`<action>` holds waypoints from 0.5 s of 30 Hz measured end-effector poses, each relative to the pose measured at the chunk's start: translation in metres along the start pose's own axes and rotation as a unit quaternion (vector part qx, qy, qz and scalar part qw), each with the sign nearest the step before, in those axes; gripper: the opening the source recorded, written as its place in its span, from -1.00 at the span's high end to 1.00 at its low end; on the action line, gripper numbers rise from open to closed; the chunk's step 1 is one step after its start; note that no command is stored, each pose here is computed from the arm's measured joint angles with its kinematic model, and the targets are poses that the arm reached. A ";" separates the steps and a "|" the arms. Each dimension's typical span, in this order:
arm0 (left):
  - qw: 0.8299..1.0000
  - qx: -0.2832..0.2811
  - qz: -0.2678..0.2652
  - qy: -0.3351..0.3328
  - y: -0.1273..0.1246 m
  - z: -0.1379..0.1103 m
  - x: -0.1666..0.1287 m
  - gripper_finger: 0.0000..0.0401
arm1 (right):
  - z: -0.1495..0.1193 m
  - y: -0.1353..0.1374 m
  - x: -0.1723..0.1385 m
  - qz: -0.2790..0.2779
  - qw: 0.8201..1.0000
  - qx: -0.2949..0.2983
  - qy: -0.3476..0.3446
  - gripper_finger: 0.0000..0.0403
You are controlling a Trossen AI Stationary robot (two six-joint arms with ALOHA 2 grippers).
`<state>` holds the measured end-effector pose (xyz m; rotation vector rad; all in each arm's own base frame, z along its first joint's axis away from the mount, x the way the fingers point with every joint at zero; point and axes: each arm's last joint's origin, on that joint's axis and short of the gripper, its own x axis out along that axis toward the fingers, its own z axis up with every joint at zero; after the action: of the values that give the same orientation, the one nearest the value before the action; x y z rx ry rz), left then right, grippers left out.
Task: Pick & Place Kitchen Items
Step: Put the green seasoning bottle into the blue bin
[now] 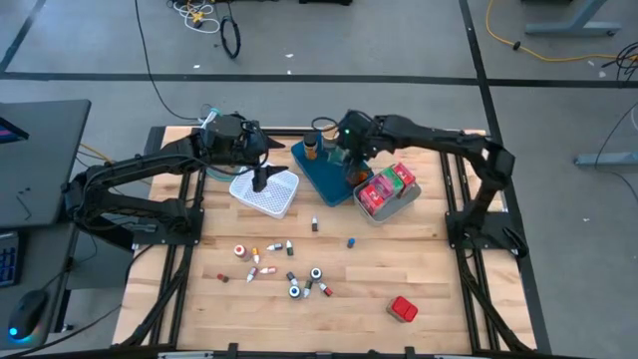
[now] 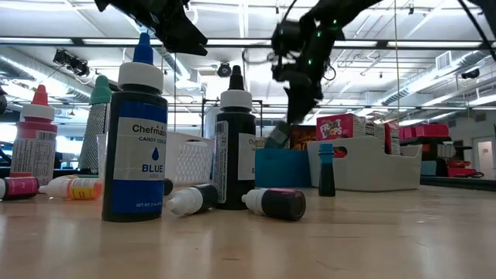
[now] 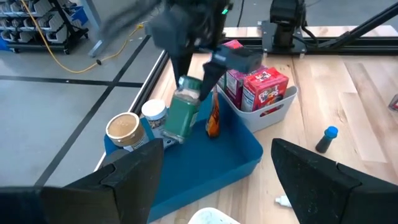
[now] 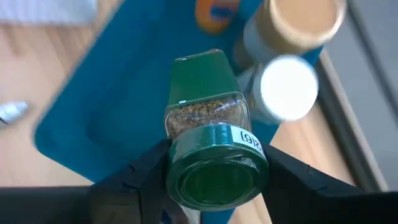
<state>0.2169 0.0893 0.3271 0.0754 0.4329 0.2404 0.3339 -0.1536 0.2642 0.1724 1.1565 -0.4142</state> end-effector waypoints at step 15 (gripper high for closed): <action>1.000 0.022 0.002 0.001 0.000 0.000 0.000 -0.52 | -0.012 -0.021 0.035 -0.051 0.993 -0.015 0.102 -0.10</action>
<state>0.2168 0.0894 0.3270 0.1183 0.4399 0.2350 0.3267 -0.1770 0.2293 0.1310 1.3754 -0.4766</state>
